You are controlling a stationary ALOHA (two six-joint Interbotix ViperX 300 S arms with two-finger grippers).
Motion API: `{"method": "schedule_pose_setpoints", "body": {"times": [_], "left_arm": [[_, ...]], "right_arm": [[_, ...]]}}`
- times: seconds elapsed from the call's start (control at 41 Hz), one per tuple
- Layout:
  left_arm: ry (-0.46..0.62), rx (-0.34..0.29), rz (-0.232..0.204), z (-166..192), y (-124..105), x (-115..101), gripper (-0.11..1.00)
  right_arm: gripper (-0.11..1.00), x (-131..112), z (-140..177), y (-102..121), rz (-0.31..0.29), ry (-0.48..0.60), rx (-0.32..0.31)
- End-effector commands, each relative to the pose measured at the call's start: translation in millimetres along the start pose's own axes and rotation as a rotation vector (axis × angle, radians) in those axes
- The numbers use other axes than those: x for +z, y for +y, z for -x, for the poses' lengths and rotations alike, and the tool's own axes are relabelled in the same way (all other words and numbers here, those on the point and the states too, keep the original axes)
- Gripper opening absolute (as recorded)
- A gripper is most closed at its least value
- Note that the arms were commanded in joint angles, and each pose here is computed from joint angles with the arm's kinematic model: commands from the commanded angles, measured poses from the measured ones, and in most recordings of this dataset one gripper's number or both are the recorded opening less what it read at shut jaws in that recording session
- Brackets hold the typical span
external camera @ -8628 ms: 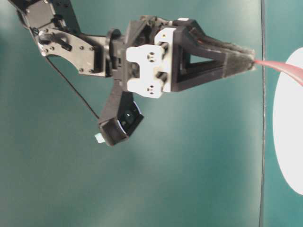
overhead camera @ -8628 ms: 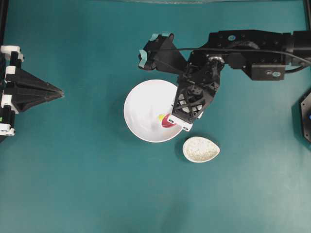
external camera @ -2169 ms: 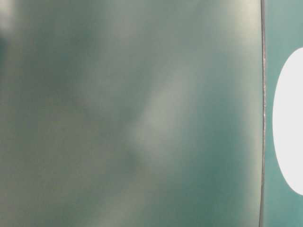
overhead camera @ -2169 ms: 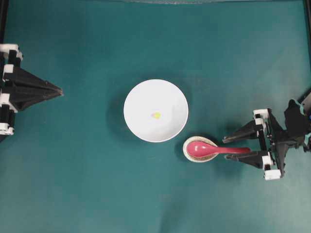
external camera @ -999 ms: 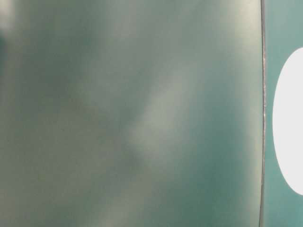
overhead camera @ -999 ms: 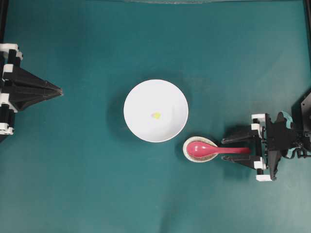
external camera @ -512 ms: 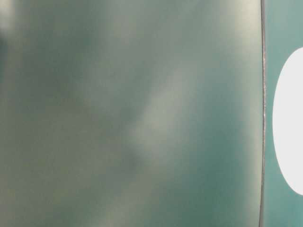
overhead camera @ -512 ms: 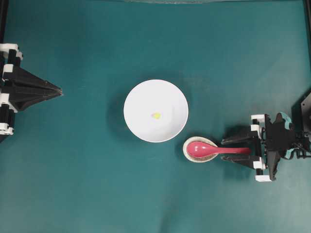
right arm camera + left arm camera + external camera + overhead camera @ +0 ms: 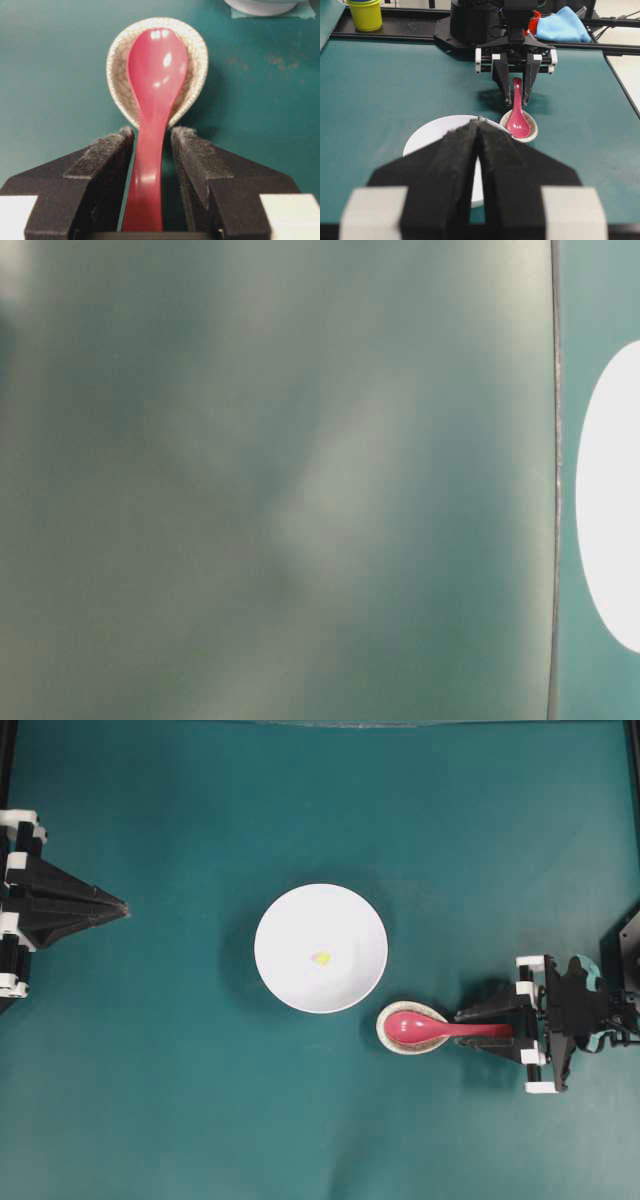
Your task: Scoop the yellow hexagonal prism block from the bowl with a spoon using the right arm.
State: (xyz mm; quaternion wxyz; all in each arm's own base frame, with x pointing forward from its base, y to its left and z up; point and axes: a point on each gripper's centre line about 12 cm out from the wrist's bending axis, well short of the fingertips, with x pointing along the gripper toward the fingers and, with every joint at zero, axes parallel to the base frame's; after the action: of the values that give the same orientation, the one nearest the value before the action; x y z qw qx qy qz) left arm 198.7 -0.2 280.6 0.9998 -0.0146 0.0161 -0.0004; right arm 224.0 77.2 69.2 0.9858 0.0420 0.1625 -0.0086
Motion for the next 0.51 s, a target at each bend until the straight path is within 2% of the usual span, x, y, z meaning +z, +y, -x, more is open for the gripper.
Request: {"method": "schedule_pose_setpoints", "body": {"times": [0.0,0.341,0.487], "left_arm": [[-0.035,-0.001,0.0,-2.1,-0.4,12.4,0.02],[-0.032,-0.001,0.0,-2.3,-0.4,11.5,0.02],[-0.032,-0.001,0.0,-2.6,-0.4,11.8,0.02]], "right_arm": [[0.44,4.1,-0.4,2.4,-0.003,-0.021,0.007],[0.44,5.4,-0.3,2.5,-0.002,-0.03,0.008],[0.35,7.0,-0.2,2.6,-0.002,-0.044,0.009]]}}
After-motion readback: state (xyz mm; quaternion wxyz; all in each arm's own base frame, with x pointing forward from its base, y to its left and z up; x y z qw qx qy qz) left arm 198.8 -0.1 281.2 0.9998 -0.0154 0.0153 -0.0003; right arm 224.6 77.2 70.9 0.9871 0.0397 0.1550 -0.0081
